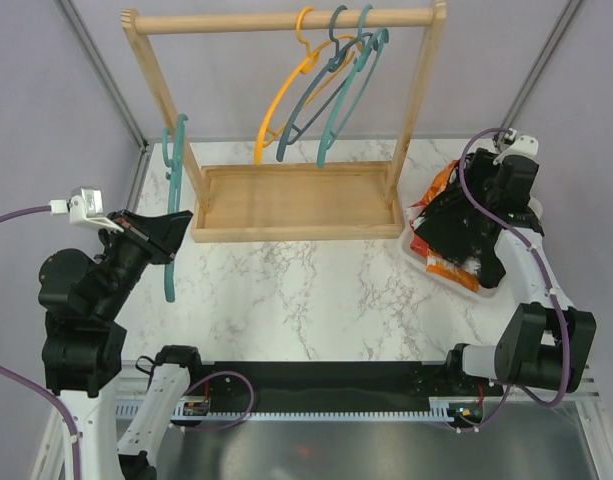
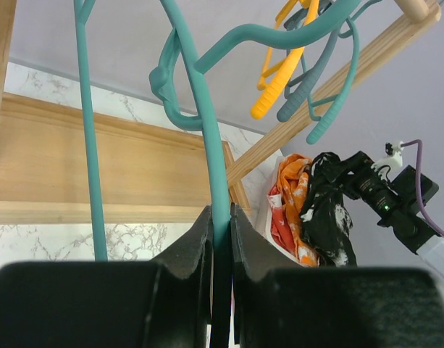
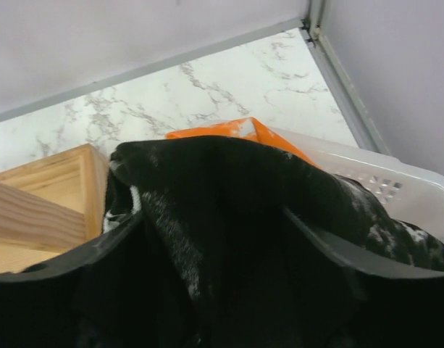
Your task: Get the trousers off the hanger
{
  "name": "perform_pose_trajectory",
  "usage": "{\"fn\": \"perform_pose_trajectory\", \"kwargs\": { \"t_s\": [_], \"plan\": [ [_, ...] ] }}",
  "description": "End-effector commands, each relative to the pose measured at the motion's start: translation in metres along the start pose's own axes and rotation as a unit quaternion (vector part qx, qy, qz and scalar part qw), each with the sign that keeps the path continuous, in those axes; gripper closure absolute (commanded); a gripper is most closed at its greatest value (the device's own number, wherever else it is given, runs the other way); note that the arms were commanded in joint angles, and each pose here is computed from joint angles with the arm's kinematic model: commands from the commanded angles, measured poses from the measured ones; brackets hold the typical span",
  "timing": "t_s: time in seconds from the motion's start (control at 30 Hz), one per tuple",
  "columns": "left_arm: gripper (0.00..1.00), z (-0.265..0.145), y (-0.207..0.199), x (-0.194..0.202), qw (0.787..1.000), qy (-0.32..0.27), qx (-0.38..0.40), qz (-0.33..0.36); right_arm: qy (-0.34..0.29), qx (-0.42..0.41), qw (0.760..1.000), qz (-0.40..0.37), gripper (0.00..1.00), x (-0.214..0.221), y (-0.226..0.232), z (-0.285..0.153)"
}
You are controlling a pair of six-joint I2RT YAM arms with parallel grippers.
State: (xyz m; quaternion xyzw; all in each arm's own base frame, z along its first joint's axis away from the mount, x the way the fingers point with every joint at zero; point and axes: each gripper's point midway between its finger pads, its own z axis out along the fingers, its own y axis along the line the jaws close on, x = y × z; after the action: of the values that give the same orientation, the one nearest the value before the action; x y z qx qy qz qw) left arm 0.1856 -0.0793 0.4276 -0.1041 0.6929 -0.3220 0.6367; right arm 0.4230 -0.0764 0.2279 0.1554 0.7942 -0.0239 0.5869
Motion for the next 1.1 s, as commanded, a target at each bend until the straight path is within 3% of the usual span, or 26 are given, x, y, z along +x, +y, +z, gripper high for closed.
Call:
{"fn": "perform_pose_trajectory", "kwargs": {
  "t_s": [0.0,0.1,0.27,0.5,0.7,0.83,1.07],
  "plan": [
    [0.98,0.005,-0.009,-0.01,1.0,-0.008,0.02,0.021,-0.048,-0.064,0.997,-0.006,0.21,-0.027,0.02,-0.012],
    [0.98,0.011,-0.009,-0.01,1.0,-0.002,0.023,0.017,-0.077,-0.087,0.993,-0.009,0.02,-0.053,0.028,-0.03],
    [0.98,0.02,-0.012,-0.008,0.999,0.01,0.035,0.011,-0.109,-0.116,0.987,-0.013,0.02,-0.097,0.042,-0.06],
    [0.98,0.032,-0.015,-0.01,0.999,0.023,0.043,0.013,-0.126,-0.2,0.971,-0.042,0.02,-0.101,0.068,-0.118],
    [0.98,0.044,-0.018,-0.013,0.998,0.03,0.053,0.01,-0.081,-0.293,0.951,-0.061,0.02,-0.043,0.089,-0.153],
    [0.98,0.056,-0.023,-0.014,0.997,0.045,0.068,0.002,-0.035,-0.303,0.951,-0.053,0.02,0.018,0.083,-0.15],
    [0.98,0.085,-0.031,-0.027,0.995,0.051,0.088,-0.01,-0.068,-0.32,0.942,-0.08,0.02,0.035,0.082,-0.166]
  ]
}}
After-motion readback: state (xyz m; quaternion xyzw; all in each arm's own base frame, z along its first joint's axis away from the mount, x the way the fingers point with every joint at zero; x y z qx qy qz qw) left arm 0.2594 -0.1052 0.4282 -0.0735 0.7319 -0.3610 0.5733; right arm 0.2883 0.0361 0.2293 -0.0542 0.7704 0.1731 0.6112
